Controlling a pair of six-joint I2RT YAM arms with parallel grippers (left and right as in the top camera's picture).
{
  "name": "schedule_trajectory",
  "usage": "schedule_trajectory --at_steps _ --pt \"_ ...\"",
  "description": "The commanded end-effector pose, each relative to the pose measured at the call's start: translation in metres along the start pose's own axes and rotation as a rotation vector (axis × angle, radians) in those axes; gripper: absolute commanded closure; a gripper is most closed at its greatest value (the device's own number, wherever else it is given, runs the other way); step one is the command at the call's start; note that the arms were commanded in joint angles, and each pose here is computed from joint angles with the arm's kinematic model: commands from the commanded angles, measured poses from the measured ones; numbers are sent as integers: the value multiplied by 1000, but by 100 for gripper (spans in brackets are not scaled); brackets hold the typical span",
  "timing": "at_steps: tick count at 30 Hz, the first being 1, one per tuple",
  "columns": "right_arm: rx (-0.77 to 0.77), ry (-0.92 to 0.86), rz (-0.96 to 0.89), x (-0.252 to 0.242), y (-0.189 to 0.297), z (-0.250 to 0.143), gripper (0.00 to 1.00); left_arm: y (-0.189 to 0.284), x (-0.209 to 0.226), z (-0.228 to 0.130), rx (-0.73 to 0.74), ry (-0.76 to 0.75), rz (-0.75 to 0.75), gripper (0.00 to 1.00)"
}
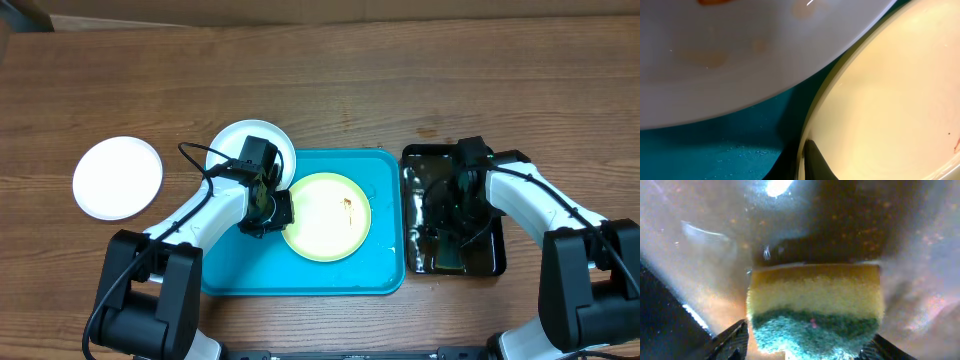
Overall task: Clean dirty plates on tray and stack at the side
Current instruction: 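Lower the right gripper into the black tray and grasp the sponge, then lift the sponge and carry it over the yellow plate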
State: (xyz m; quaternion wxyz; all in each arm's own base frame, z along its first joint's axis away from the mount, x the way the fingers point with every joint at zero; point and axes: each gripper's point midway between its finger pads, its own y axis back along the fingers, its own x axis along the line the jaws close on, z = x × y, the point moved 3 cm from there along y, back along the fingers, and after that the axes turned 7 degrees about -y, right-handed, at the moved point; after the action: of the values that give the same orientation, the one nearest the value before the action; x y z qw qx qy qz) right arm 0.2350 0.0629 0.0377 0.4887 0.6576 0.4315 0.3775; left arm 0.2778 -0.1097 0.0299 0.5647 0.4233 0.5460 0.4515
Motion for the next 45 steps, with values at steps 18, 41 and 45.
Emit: schedule_trajectory --at_steps 18,41,45 --pt "-67 42 3 15 52 20 96 -20 16 -16 64 4 81 79" --pt "-88 56 -117 0 73 18 96 -20 16 -15 60 4 80 96" --pt "-96 66 -100 3 76 20 96 -20 16 -15 59 4 80 96"
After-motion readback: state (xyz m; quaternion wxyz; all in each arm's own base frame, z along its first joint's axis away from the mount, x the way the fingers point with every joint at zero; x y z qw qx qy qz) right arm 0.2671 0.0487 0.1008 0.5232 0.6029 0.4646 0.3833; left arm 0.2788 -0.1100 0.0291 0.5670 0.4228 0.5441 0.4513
